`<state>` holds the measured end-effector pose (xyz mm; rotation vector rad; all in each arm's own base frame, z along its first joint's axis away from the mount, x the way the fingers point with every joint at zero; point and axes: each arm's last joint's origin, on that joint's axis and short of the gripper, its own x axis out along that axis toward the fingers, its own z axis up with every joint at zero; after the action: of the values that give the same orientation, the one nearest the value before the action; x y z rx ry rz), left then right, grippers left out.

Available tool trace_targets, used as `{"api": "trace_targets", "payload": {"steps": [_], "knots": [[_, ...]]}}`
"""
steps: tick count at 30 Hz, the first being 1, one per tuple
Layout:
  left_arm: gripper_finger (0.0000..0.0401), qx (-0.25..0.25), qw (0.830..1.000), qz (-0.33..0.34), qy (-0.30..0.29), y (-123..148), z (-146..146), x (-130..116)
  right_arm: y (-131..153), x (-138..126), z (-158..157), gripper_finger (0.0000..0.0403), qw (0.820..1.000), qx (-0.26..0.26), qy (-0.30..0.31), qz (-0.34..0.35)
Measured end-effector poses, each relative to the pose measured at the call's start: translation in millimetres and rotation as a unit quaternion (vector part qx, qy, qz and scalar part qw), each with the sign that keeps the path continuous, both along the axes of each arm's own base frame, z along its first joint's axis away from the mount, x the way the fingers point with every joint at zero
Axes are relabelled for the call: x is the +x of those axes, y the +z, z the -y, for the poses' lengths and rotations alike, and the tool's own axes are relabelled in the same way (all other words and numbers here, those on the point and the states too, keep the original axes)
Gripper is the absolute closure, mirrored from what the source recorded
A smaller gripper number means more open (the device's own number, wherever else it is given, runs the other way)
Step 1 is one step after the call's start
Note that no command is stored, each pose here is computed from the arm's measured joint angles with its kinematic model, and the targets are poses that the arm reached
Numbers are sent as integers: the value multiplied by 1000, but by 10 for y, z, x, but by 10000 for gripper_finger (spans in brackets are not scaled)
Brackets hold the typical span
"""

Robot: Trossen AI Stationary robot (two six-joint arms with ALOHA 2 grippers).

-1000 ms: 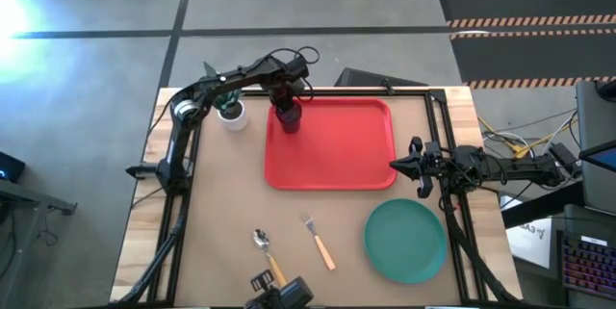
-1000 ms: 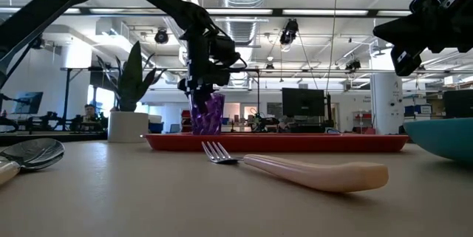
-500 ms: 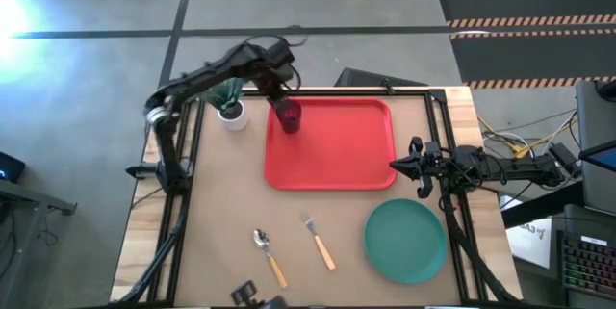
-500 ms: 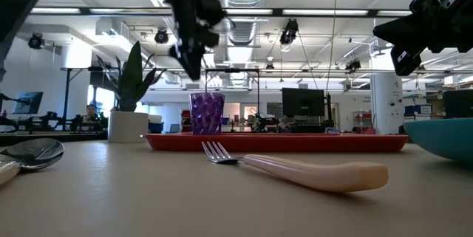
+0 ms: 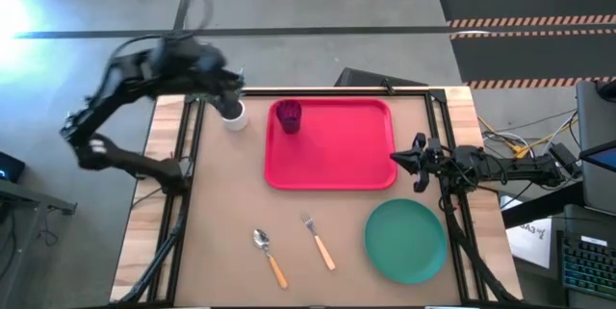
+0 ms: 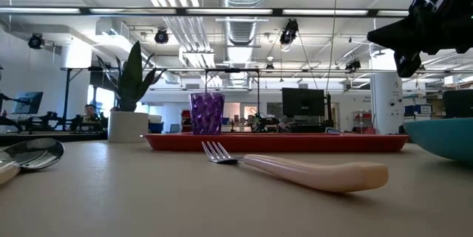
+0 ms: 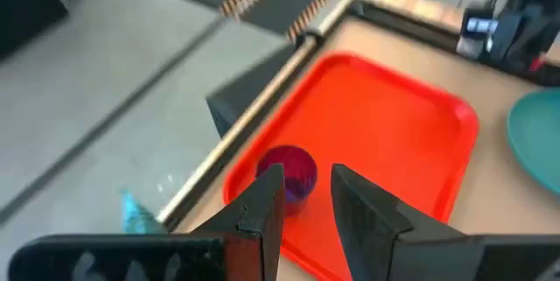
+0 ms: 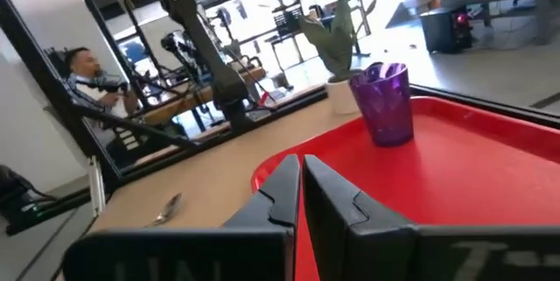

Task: Pick and place plate/cup/fork/spoon on tray
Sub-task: Put the green plate on the red tray

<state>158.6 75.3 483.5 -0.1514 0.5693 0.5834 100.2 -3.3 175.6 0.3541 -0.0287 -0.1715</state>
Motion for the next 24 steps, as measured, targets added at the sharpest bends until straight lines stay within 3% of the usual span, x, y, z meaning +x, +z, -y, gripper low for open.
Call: {"api": "trace_targets", "payload": {"steps": [7, 10, 14, 20, 24], "knots": [[321, 5, 998, 66, 19, 86, 250, -506, 117, -3, -33, 394, 997, -10, 58, 60], [321, 3, 998, 67, 21, 42, 277, -572, 189, -15, -34, 390, 993, -11, 58, 97], [321, -11, 998, 58, 25, -56, 276, -567, 325, -45, -32, 359, 994, -4, 58, 93], [322, -19, 999, 39, 25, -136, 243, -484, 917, -254, -13, 302, 997, 56, 34, 37], [322, -20, 999, 37, 24, -141, 238, -472, 1280, -372, -10, 295, 988, 137, 19, -73]]}}
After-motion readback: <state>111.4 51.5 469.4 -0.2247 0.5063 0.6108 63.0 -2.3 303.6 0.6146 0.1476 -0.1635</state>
